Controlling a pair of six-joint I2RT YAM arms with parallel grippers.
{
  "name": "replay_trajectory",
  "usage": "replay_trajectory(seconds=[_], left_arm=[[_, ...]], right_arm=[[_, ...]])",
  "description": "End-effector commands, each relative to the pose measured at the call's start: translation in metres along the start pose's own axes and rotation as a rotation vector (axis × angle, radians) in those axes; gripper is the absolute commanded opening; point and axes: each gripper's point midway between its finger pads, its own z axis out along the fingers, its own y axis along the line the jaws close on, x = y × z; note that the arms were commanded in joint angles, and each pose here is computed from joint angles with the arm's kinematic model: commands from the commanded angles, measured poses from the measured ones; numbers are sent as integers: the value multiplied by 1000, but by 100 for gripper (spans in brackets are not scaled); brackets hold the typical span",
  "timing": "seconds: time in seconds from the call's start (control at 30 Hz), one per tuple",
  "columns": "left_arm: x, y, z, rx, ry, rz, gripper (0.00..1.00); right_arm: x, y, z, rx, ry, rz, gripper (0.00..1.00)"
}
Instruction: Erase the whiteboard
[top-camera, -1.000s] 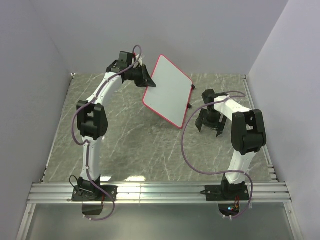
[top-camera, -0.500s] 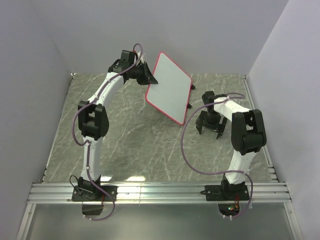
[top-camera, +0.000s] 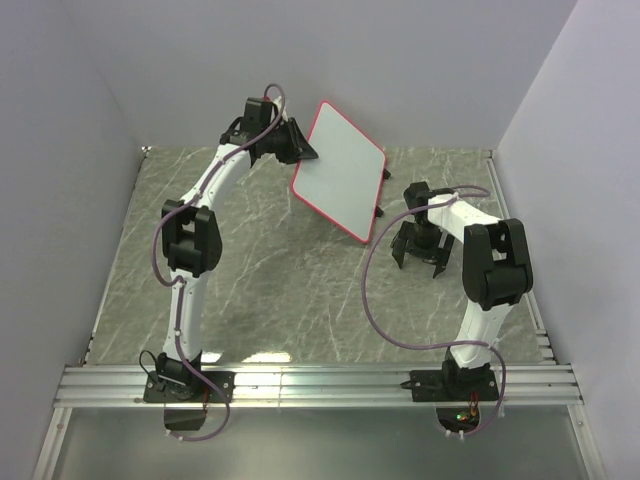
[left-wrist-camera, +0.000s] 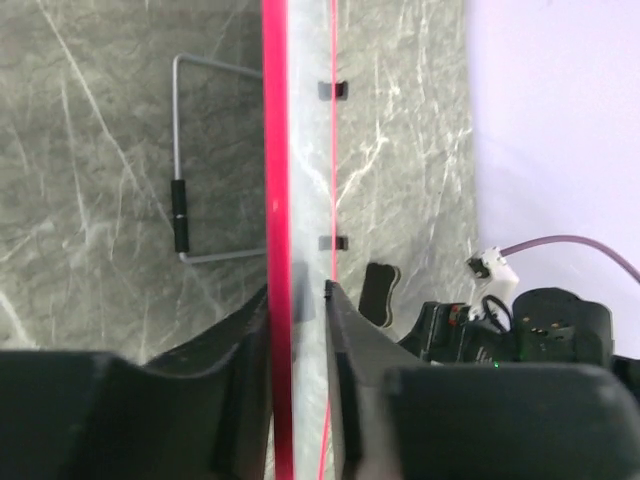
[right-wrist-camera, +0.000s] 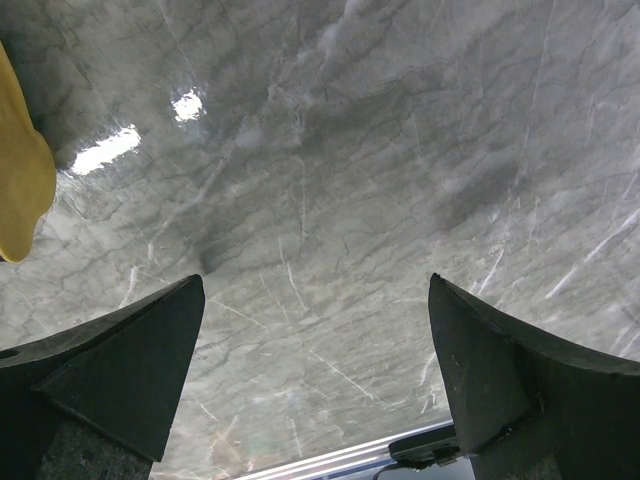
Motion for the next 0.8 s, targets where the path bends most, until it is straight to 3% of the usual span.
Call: replay_trajectory(seconds=[0.0,0.1,0.23,0.4,0.6,0.63,0.77], left_arm=[[-20,-21,-1,59,-77,55,30],[-13,-24,2,100,-50,28,38],[-13,-29,-1,123,-45,18,57],[-22,-38,-17,120,-77,28,66],[-41,-36,-54,79,-141,25,84],[-47,-31,-62,62,-159,22,96],[-60,-14,-93,-16,-214,17,100]], right_arm=[[-12,0,-14,-13,-68,2,99],[-15,3,-15,-24,-74,6,99],[-21,7,-24,-51,-105,13,99],[-34,17,-45,-129,-178,20,100],[-53,45,-90,-313,-268,7,100],[-54,54,-100,-370,-272,-1,100],[-69,83,-148,-531,-357,-35,100]])
